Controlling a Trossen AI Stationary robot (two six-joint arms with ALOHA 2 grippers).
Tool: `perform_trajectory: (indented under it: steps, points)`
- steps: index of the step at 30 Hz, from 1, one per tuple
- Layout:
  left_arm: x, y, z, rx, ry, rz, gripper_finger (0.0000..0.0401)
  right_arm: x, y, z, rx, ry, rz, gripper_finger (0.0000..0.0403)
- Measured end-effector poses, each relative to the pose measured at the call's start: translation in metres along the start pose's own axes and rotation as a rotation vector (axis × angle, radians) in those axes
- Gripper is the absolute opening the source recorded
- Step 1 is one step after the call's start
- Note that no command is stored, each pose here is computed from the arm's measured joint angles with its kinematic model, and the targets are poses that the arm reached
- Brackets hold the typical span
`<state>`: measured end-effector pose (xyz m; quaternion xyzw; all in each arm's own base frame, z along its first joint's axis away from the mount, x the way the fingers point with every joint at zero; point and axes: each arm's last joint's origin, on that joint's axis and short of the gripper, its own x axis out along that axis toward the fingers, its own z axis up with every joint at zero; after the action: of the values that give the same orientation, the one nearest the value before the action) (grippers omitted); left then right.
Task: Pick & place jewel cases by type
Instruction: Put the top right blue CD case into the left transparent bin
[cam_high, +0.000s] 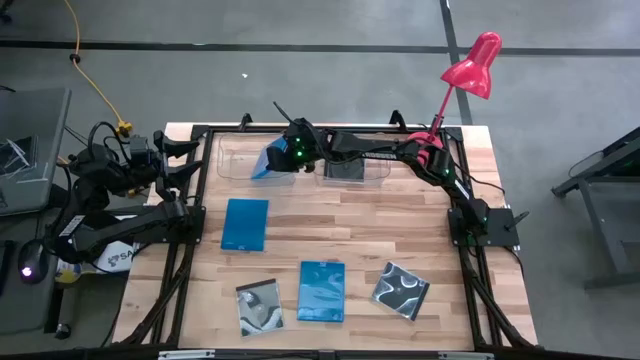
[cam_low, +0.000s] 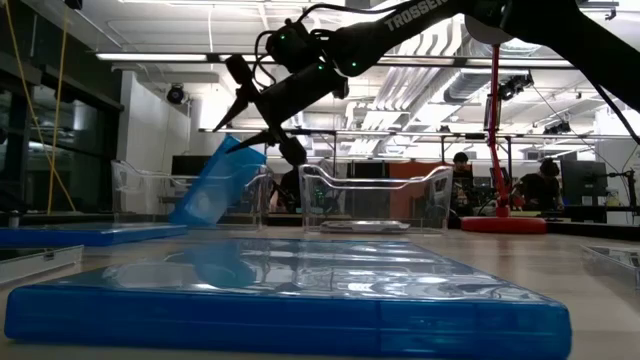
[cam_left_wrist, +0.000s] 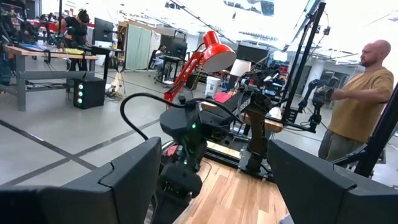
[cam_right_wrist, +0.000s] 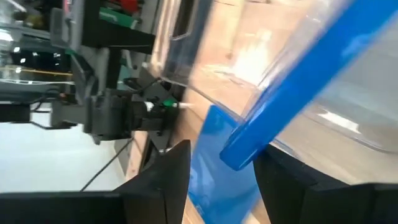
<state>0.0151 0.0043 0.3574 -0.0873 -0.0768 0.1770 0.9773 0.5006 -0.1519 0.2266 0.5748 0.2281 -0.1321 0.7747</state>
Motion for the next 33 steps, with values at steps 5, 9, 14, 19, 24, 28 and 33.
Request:
perform_trajectory:
  steps: [5,9,14,19,24,28,33]
  points:
    - [0.000,0.000,0.000,0.000,0.000,0.000,0.0292,0.000,-0.001,0.001,-0.036,-0.020,-0.019,0.0156]
    - [0.000,0.000,0.000,0.000,0.000,0.001,0.0291,0.000,-0.001,0.000,-0.090,-0.012,-0.014,0.0156]
    - [0.000,0.000,0.000,0.000,0.000,0.000,0.0291,0.000,-0.001,0.000,-0.137,0.010,-0.001,0.0156]
    - [0.000,0.000,0.000,0.000,0.001,-0.004,0.0291,-0.001,-0.001,0.001,-0.160,0.025,0.008,0.0172]
    - [0.000,0.000,0.000,-0.001,0.004,-0.007,0.0291,-0.003,-0.006,0.005,-0.143,0.054,0.002,0.0193]
    - [0.000,0.000,-0.001,-0.002,0.017,-0.005,0.0291,-0.007,-0.011,0.012,-0.117,0.072,0.001,0.0197]
    - [0.000,0.000,-0.003,-0.004,0.031,-0.002,0.0291,-0.013,-0.007,0.019,-0.114,0.055,0.001,0.0197]
